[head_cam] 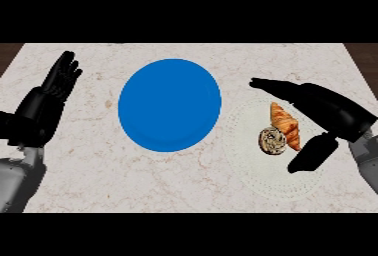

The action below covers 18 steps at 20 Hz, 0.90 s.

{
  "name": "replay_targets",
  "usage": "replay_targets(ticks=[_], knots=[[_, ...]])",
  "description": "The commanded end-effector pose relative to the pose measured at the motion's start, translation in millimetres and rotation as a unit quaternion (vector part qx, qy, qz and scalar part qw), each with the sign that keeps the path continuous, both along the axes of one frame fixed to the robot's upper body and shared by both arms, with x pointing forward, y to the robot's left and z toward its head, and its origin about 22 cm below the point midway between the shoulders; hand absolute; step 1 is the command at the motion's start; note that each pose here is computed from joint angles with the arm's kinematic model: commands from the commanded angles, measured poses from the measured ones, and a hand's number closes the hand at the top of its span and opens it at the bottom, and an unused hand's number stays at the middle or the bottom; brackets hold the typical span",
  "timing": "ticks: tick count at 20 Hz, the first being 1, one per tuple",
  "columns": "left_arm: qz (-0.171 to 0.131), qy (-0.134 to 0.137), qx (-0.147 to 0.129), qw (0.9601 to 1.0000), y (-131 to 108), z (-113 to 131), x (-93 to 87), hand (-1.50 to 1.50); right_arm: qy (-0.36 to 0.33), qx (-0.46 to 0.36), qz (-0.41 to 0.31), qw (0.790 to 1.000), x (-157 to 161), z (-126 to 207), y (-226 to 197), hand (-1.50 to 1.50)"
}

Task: Pick the cupcake from the placemat and place it in the plate

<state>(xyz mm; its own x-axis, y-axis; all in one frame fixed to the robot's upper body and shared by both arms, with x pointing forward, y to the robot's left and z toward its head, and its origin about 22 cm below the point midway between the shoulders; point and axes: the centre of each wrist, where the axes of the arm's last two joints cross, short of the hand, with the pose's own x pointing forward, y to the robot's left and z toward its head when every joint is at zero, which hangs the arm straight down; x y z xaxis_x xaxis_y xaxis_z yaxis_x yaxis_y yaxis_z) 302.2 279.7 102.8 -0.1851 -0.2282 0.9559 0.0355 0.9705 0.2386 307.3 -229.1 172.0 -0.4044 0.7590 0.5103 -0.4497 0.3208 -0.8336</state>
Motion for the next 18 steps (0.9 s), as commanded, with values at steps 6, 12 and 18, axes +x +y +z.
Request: replay_targets(ticks=[6, 12, 18], knots=[[-0.004, -0.006, -0.007, 1.0, -2.2, 15.6, 1.8, 0.0, 0.092, -0.159, -0.006, 0.983, 14.4, 5.8, 18.5, -1.5], [-0.008, -0.006, 0.001, 0.9999, 10.9, 8.4, -7.9, 0.0, 0.073, -0.19, -0.031, 0.979, 14.6, -25.6, 24.2, -1.5], [0.001, -0.013, 0.002, 0.9999, -3.7, 21.8, 0.1, 0.0, 0.083, -0.249, -0.055, 0.963, 24.0, -28.7, 1.9, -1.5]])
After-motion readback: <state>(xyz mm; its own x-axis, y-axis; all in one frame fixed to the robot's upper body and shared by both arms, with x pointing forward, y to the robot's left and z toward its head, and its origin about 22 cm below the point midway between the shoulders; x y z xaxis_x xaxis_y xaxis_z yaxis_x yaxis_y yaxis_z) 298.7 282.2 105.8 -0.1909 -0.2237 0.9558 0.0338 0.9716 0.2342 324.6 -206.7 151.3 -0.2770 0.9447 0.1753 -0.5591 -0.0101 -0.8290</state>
